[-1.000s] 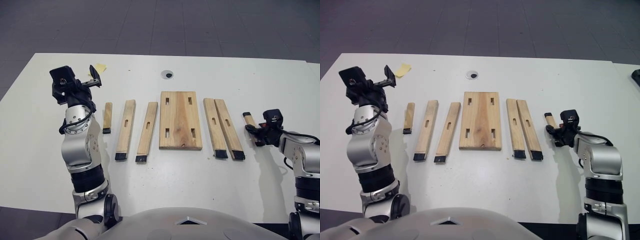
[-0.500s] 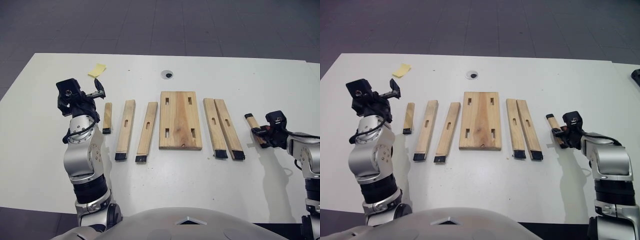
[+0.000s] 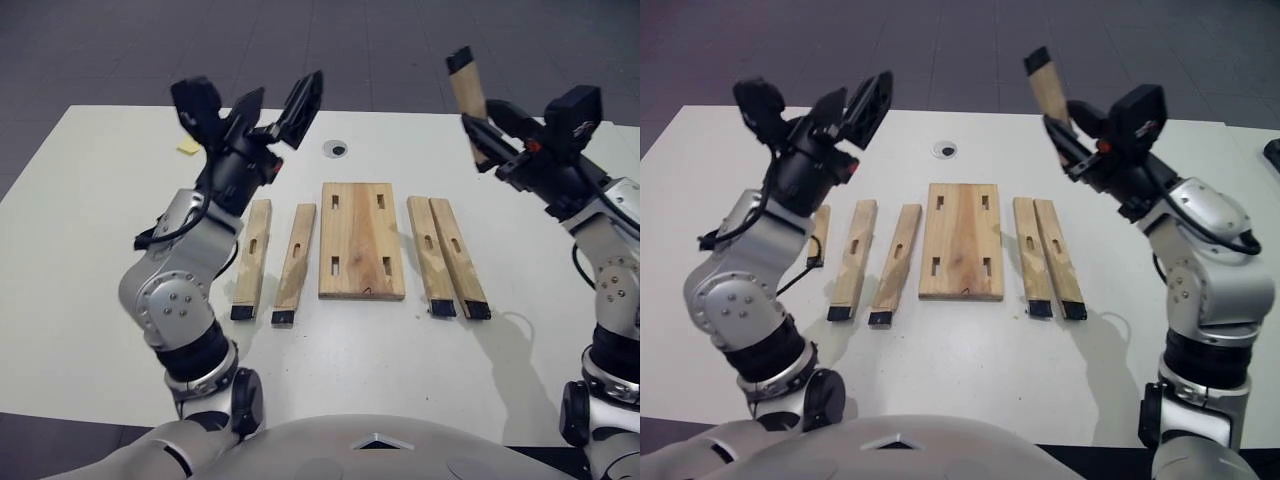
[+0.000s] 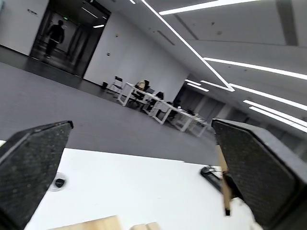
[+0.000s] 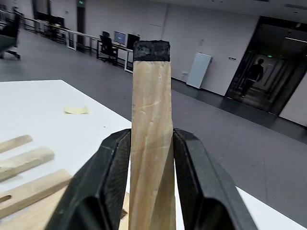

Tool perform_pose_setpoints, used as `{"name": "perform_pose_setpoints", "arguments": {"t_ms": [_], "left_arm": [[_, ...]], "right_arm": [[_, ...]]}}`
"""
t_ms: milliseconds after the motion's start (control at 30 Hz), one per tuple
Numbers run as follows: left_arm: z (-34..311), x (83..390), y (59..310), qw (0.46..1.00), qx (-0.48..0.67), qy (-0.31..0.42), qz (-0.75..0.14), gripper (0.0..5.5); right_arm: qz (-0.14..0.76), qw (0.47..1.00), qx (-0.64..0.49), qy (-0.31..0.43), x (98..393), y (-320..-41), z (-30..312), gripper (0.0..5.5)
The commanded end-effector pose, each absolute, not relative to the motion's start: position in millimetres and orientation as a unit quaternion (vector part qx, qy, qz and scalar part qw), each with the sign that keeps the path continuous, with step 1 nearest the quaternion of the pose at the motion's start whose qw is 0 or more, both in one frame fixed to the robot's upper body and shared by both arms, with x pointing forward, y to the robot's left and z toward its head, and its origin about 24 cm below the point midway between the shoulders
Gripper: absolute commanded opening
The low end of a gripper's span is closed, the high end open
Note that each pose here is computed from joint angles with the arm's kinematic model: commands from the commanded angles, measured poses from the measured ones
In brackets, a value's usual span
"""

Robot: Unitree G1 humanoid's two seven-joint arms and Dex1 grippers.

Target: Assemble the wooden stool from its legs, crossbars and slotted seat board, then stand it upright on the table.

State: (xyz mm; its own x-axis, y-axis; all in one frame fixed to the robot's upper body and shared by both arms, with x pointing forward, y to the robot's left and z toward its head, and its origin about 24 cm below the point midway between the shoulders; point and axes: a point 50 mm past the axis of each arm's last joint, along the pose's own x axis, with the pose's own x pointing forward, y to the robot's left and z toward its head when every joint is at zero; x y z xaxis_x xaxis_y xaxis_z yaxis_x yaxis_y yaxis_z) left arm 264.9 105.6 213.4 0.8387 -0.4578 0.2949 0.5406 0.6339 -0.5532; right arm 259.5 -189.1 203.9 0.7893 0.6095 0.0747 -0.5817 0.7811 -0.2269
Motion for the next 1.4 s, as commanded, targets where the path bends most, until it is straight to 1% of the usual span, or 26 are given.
{"name": "perform_pose_setpoints", "arguments": {"t_ms": [33, 133, 233, 367, 600, 767, 833, 900, 1133, 1267, 1400], "left_arm": [[221, 273, 87, 0.878, -0.374, -0.042, -0.295, 5.4], [221, 272, 75, 0.873, -0.377, -0.024, -0.308, 5.4], [215, 266, 73, 0.865, -0.395, -0.007, -0.311, 5.4], [216, 265, 64, 0.858, -0.392, 0.01, -0.332, 5.4], [216, 267, 54, 0.848, -0.388, 0.033, -0.361, 5.4], [215, 269, 52, 0.844, -0.383, 0.042, -0.373, 4.63], [214, 269, 51, 0.843, -0.38, 0.046, -0.378, 4.24], [213, 270, 50, 0.842, -0.379, 0.052, -0.379, 3.99], [209, 274, 50, 0.847, -0.373, 0.061, -0.373, 2.58], [209, 275, 52, 0.849, -0.373, 0.06, -0.37, 1.91], [207, 276, 54, 0.853, -0.371, 0.059, -0.363, 1.14]], "right_arm": [[0.35, 0.928, -0.099, -0.084, 258, -166, 196, 1.31], [0.353, 0.926, -0.094, -0.091, 256, -159, 193, 1.31], [0.366, 0.921, -0.092, -0.1, 256, -148, 192, 1.31], [0.364, 0.922, -0.08, -0.108, 252, -136, 189, 1.31], [0.349, 0.928, -0.07, -0.114, 250, -127, 184, 1.31], [0.341, 0.93, -0.072, -0.118, 250, -128, 182, 1.31], [0.339, 0.93, -0.072, -0.119, 249, -128, 182, 1.31], [0.339, 0.93, -0.073, -0.119, 249, -128, 181, 1.31], [0.338, 0.931, -0.076, -0.114, 249, -128, 178, 1.31], [0.34, 0.93, -0.08, -0.109, 249, -128, 176, 1.31], [0.34, 0.931, -0.081, -0.106, 249, -129, 174, 1.31]]}}
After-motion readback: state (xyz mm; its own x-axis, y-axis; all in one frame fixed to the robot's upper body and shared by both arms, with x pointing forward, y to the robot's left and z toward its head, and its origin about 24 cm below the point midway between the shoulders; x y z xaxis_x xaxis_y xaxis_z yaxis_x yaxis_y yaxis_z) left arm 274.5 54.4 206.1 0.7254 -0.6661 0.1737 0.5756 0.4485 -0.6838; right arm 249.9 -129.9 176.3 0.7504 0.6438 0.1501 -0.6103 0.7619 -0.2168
